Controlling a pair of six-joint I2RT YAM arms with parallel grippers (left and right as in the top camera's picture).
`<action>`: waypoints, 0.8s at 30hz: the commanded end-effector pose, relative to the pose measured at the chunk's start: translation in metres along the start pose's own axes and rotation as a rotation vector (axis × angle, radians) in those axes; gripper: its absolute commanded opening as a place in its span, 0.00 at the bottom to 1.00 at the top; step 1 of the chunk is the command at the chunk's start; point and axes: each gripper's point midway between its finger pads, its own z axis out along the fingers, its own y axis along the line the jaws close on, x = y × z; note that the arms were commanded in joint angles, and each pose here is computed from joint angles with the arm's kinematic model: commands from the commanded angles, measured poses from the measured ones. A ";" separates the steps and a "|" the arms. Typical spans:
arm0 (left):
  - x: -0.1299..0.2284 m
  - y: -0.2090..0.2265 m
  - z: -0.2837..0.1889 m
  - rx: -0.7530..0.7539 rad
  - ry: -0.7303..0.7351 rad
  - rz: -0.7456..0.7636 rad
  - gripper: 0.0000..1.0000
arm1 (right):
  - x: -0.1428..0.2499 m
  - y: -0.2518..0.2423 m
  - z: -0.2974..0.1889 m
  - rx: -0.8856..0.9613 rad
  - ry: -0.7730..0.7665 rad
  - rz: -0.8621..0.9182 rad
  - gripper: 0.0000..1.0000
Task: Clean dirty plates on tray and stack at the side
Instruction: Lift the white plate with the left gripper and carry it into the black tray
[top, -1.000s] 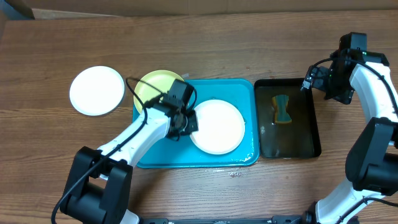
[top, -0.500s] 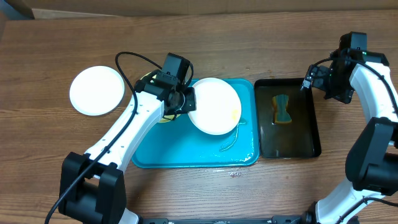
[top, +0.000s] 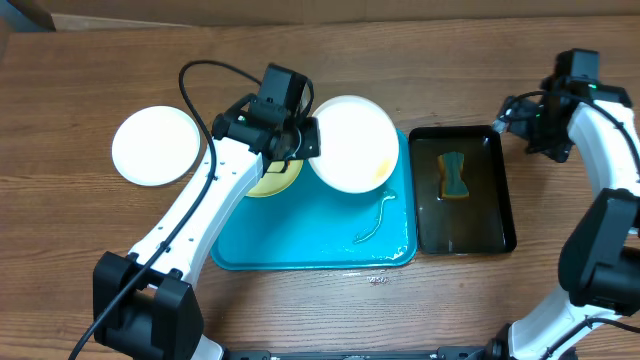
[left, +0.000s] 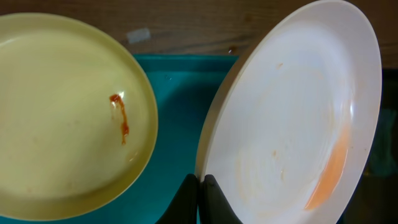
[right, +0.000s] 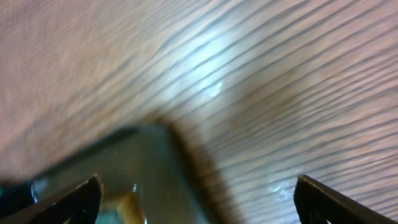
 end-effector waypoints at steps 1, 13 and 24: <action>-0.012 -0.025 -0.013 0.046 -0.060 0.061 0.04 | -0.023 -0.031 -0.014 0.007 -0.070 0.156 1.00; -0.005 -0.109 -0.021 -0.002 -0.279 0.281 0.04 | -0.032 -0.075 -0.019 0.038 -0.088 0.254 1.00; 0.025 -0.196 -0.068 -0.291 -0.634 0.776 0.04 | -0.032 -0.075 -0.019 0.038 -0.088 0.254 1.00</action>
